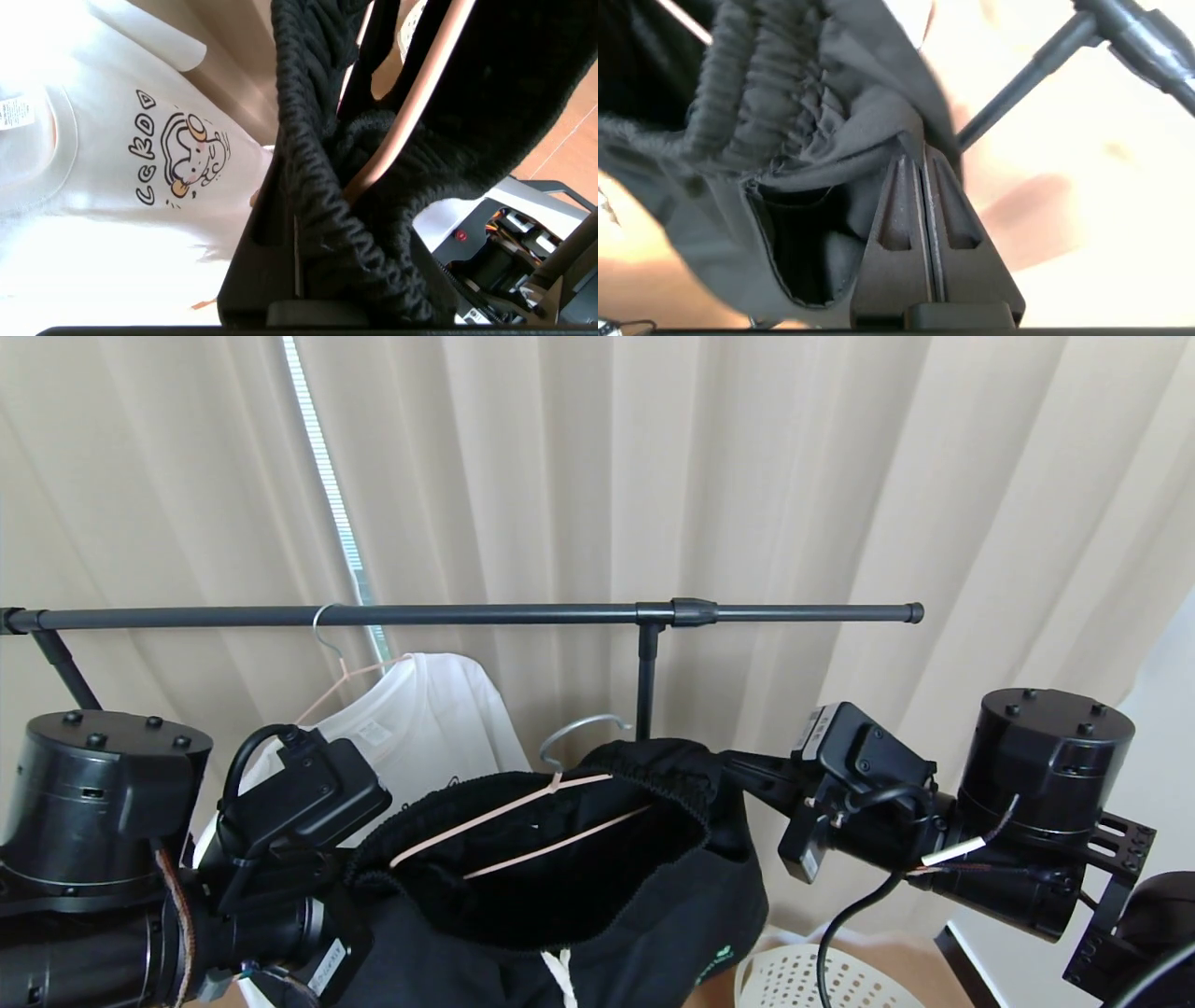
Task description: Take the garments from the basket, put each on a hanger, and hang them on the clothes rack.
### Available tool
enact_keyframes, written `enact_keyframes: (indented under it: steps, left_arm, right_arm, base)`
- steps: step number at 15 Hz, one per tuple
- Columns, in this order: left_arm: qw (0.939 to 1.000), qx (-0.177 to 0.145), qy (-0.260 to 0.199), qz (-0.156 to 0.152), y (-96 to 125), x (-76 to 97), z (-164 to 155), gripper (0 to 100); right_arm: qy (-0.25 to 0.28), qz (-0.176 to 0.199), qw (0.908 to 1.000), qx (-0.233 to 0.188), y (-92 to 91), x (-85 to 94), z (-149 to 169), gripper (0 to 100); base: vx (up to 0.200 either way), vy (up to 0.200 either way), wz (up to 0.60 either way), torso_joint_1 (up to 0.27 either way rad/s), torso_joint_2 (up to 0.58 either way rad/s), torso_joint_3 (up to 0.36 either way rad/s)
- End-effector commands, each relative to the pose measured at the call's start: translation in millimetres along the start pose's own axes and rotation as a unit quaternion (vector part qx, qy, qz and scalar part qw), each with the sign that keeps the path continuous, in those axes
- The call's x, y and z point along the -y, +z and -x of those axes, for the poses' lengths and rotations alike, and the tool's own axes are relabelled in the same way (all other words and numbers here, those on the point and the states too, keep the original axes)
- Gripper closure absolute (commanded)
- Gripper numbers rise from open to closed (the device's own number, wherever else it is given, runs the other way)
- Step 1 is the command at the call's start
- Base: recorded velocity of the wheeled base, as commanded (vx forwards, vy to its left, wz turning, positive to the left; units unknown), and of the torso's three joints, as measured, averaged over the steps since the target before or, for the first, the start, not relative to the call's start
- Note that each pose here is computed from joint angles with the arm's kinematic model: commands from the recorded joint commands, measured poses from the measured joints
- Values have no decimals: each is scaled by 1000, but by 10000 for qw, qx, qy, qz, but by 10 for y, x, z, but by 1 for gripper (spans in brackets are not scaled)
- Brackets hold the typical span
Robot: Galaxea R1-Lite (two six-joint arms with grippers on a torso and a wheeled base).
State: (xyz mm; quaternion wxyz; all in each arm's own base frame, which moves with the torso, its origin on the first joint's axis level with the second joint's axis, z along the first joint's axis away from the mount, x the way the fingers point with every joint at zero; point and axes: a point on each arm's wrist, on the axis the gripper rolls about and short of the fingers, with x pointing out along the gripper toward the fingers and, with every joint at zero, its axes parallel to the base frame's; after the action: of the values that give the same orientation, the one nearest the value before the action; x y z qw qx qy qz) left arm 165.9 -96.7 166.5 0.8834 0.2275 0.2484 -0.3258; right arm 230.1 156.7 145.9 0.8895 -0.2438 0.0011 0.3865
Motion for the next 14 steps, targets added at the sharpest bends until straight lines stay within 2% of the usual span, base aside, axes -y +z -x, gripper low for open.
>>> enact_keyframes:
  steps: [1, 6, 14]
  left_arm:
    - [10000, -9, -14, -3, -7, 7, -1, 100]
    - [9998, -31, -152, -94, -16, 75, -13, 100]
    - [9998, 117, -112, -104, 42, 62, 26, 100]
  right_arm:
    - [-26, -1, 10000, 31, 15, 12, 1, 100]
    - [-182, -233, 9995, 139, 94, 62, 11, 100]
    - [-49, -249, 9997, -25, 24, -8, -44, 100]
  base:
    - [0, 0, 0, 0, 0, 0]
    - [0, 0, 0, 0, 0, 0]
    - [0, 0, 0, 0, 0, 0]
